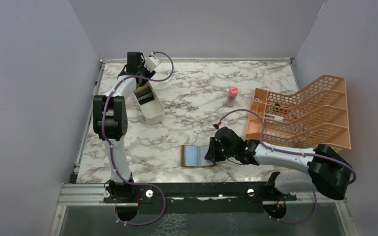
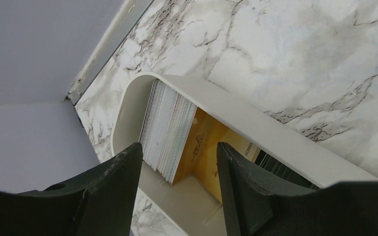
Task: Put the credit cards into the card holder
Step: Pick up the credit card from the storage box.
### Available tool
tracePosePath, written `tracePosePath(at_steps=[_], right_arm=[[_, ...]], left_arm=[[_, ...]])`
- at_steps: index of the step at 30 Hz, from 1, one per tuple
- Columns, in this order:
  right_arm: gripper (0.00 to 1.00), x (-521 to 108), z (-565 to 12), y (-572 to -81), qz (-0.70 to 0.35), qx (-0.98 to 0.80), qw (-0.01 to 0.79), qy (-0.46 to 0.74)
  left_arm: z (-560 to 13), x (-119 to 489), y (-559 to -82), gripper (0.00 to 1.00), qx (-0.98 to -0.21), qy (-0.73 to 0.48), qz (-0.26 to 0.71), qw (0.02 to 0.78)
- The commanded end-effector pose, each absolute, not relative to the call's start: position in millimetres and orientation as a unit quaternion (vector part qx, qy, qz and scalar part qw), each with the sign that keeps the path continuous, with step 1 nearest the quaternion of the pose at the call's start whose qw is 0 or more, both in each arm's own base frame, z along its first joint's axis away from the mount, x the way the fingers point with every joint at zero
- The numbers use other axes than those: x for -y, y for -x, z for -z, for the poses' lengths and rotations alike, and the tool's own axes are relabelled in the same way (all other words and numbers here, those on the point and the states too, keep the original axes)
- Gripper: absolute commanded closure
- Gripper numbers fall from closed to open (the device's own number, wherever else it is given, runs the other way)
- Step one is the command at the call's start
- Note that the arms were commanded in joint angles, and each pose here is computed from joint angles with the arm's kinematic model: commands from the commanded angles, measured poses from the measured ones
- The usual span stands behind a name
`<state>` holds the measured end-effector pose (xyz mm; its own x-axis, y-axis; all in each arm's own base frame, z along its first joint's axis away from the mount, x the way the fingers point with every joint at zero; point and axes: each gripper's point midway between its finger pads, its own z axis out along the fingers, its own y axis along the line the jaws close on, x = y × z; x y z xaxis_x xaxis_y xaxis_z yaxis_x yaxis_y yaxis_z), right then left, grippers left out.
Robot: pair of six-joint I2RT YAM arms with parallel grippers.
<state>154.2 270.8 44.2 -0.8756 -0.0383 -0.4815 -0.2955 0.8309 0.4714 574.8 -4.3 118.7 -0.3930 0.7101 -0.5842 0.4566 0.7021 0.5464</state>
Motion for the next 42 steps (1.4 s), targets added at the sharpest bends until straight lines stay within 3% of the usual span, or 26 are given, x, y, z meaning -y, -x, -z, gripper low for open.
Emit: tracePosePath(at_steps=[1, 7, 19, 27, 30, 42], right_arm=[[0.75, -277, -55, -155, -0.286, -0.926, 0.232, 0.085], [0.75, -279, -55, -155, -0.283, -0.928, 0.226, 0.087], [0.75, -283, -58, -156, -0.289, -0.927, 0.225, 0.082], [0.75, -287, -58, -157, -0.292, -0.926, 0.222, 0.083], [0.75, -288, -58, -158, -0.291, -0.927, 0.221, 0.085], [0.75, -290, -57, -157, -0.294, -0.927, 0.219, 0.085]], left_arm=[[-119, -5, -585, 0.4, -0.813, -0.371, -0.169, 0.416], [-104, -11, -588, 0.48, -0.81, -0.386, -0.179, 0.404], [-83, -22, -597, 0.49, -0.802, -0.383, -0.216, 0.404], [-76, -26, -597, 0.69, -0.8, -0.397, -0.229, 0.387], [-82, -26, -598, 0.72, -0.796, -0.398, -0.235, 0.39], [-100, -25, -606, 0.75, -0.787, -0.404, -0.253, 0.391]])
